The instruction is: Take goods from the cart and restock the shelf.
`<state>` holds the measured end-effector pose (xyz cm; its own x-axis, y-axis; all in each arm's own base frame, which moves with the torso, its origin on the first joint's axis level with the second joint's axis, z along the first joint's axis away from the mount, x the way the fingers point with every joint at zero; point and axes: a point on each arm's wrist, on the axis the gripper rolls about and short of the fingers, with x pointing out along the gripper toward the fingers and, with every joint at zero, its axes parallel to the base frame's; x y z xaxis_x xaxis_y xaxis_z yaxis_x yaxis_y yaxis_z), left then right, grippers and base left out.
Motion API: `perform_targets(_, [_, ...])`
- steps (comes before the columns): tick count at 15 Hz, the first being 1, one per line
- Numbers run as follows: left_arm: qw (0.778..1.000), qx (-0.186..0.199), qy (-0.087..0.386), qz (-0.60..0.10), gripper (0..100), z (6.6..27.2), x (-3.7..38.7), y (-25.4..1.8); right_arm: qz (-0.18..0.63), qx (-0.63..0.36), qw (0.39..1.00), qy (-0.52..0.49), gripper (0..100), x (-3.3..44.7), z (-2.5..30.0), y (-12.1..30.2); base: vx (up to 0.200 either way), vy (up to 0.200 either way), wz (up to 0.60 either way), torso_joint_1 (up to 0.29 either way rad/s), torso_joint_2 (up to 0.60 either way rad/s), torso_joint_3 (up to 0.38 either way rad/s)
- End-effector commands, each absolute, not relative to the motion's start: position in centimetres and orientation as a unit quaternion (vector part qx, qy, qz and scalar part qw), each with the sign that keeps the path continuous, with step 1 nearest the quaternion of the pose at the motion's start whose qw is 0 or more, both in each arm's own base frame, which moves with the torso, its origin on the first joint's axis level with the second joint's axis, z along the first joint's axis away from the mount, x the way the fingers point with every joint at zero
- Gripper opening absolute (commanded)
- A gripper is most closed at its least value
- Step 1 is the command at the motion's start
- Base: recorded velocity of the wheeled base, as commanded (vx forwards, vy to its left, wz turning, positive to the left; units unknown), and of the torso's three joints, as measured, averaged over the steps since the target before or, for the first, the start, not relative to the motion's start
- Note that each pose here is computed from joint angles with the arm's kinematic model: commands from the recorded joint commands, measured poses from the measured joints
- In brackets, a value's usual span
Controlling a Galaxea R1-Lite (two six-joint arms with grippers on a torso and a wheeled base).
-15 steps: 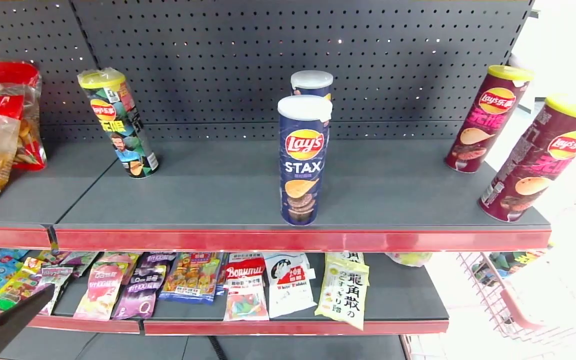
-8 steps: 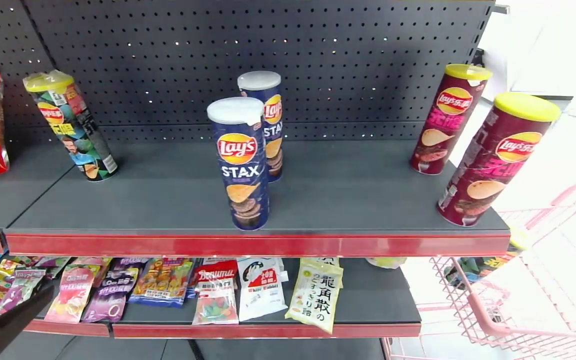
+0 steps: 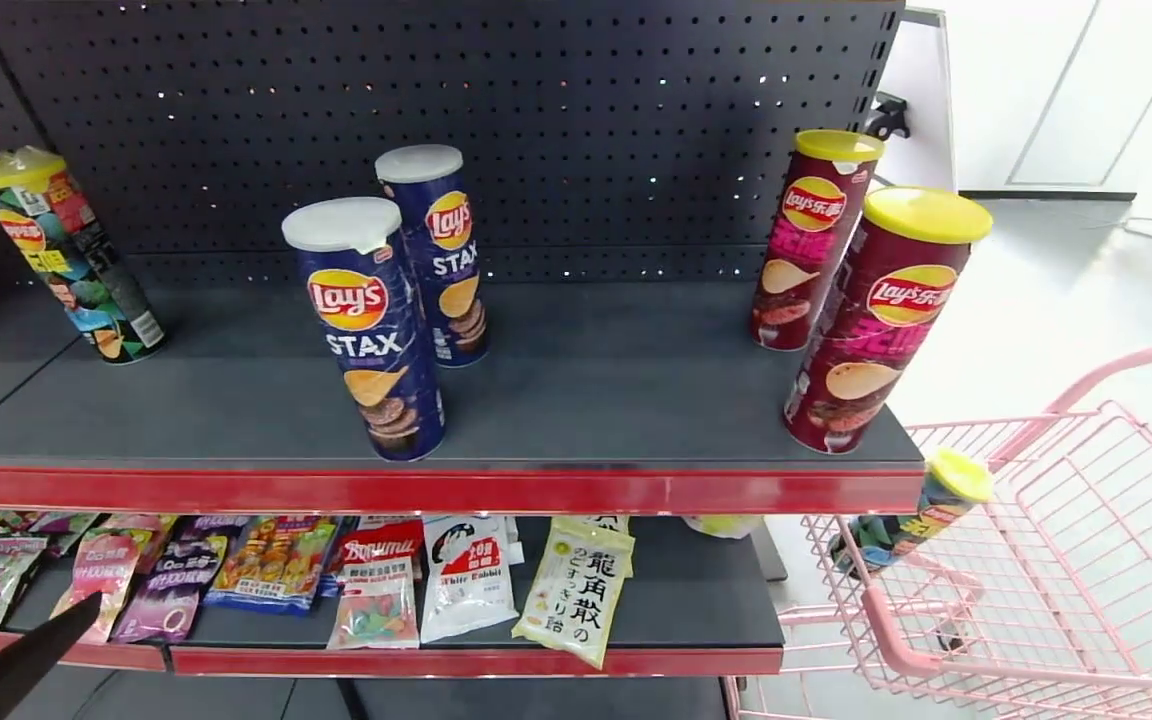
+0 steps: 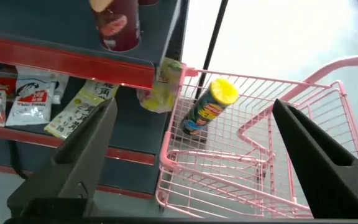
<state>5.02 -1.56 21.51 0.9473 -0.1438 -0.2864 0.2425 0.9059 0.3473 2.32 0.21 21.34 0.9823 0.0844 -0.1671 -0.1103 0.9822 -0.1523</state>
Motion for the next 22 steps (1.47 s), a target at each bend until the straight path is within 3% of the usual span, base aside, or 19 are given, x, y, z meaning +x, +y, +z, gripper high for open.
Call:
perform_targets(1, [0.969,0.191,0.118,-0.100,100,21.1,4.2,-1.2,0.050,-0.081,0.992,0.085,100,2.4,21.2,0.2,0.000,0.000,-0.60,0.002,0.00,0.007])
perform_targets(6, [0.969,0.190,0.117,-0.101,100,20.9,4.1,-1.2,0.050,-0.082,0.992,0.086,100,2.5,21.2,0.2,0.000,0.000,-0.60,0.004,0.00,0.003])
perform_targets(11, [0.969,0.188,0.107,-0.118,100,20.9,3.7,-1.1,0.050,-0.082,0.992,0.086,100,2.5,21.2,0.2,0.000,0.000,0.00,0.000,0.00,0.000])
perform_targets(14, [0.962,0.214,0.102,-0.137,100,20.6,3.5,-1.1,0.050,-0.085,0.991,0.087,100,2.5,21.1,0.2,0.000,0.000,0.00,0.000,0.00,0.000])
perform_targets(15, [0.957,0.210,0.093,-0.176,100,20.3,3.2,-1.1,0.048,-0.086,0.991,0.086,100,2.5,21.1,0.2,0.000,0.000,0.00,-0.124,0.34,0.207])
perform_targets(18, [0.954,0.205,0.085,-0.203,100,20.3,2.9,-1.2,0.048,-0.086,0.991,0.088,100,2.4,20.9,0.2,0.000,0.000,0.00,-0.136,0.38,0.240])
perform_targets(22, [0.953,0.202,0.084,-0.207,100,19.4,2.4,-1.0,0.048,-0.087,0.991,0.091,100,2.4,20.7,0.2,0.000,0.000,0.00,-0.174,0.52,0.339])
